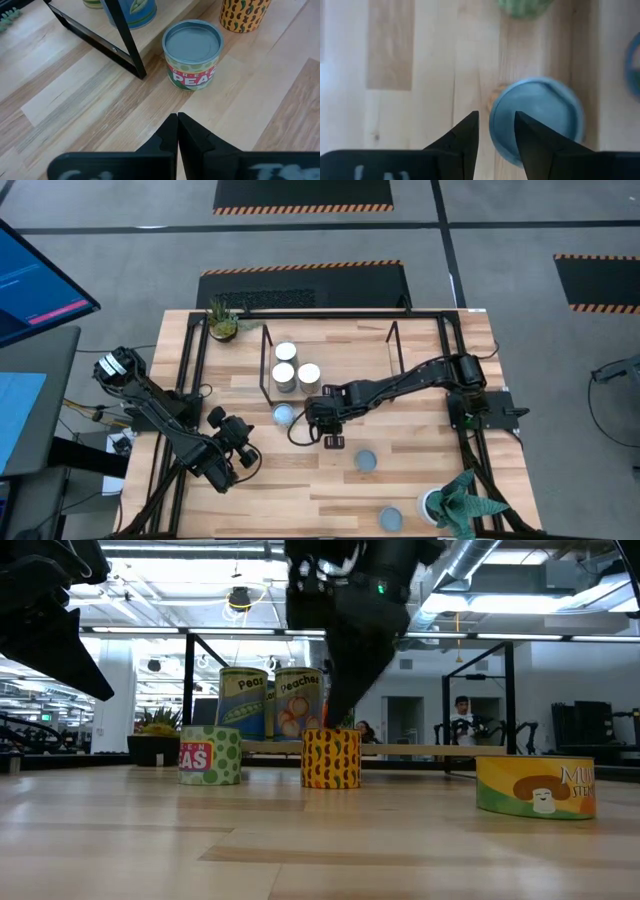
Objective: Pick and place cans onto a shelf
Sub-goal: Put the canned black beans on the shelf
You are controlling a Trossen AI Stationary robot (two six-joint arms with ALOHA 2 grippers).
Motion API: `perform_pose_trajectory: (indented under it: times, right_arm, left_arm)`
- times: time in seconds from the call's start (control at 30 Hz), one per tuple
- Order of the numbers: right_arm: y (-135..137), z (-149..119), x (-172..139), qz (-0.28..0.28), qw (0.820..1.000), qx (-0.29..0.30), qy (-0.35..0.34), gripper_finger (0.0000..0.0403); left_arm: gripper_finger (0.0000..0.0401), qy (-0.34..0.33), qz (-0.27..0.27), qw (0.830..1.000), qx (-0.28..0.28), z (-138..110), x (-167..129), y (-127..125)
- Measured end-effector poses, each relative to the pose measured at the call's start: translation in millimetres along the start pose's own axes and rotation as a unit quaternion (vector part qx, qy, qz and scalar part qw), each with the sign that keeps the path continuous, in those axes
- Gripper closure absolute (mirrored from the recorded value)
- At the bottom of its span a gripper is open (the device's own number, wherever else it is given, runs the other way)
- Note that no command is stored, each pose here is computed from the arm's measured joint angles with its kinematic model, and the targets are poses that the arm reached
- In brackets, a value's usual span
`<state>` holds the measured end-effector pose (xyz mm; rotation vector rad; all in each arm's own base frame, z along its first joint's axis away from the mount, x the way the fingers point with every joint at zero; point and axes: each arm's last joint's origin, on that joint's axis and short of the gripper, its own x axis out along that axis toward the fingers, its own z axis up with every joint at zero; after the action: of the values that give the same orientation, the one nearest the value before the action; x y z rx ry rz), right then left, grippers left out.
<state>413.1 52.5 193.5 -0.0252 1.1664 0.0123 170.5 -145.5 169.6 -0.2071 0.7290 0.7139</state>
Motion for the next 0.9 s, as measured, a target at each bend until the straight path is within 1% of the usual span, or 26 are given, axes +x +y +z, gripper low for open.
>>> perform_pose_trajectory:
  times: [0.07, 0.27, 0.37, 0.47, 0.6, 0.77, 0.83, 0.9]
  right_arm:
    - [0, -7, 8, -0.001, 1.0, 0.0, 0.008, 0.0252]
    - [-1, -17, 15, -0.004, 1.0, 0.001, 0.012, 0.0251]
    - [-1, -17, 16, -0.011, 1.0, 0.023, 0.005, 0.0258]
    - [-1, -16, 17, -0.027, 0.998, 0.059, -0.003, 0.0277]
    - [2, -16, 18, -0.025, 0.996, 0.088, -0.004, 0.0321]
    - [11, -17, 18, -0.027, 0.996, 0.08, -0.005, 0.0386]
    - [14, -17, 16, -0.026, 0.997, 0.074, -0.007, 0.0393]
    - [18, -18, 14, -0.027, 0.997, 0.07, -0.006, 0.0389]
  left_arm:
    - [0.0401, 0.0, 0.0, 1.0, 0.0, 0, 0, 0]
    - [0.0401, 0.0, 0.0, 1.0, 0.0, 0, 0, 0]
    - [0.0401, 0.0, 0.0, 1.0, 0.0, 0, 0, 0]
    - [0.0401, -0.004, 0.0, 1.0, -0.001, 0, 0, 0]
    - [0.0401, -0.005, 0.0, 1.0, -0.001, 0, 0, 0]
    - [0.0401, -0.005, -0.001, 1.0, -0.002, 0, 0, 0]
    - [0.0401, -0.005, -0.001, 1.0, -0.002, 0, 0, 0]
    - [0.0401, -0.006, -0.001, 1.0, -0.002, 0, 0, 0]
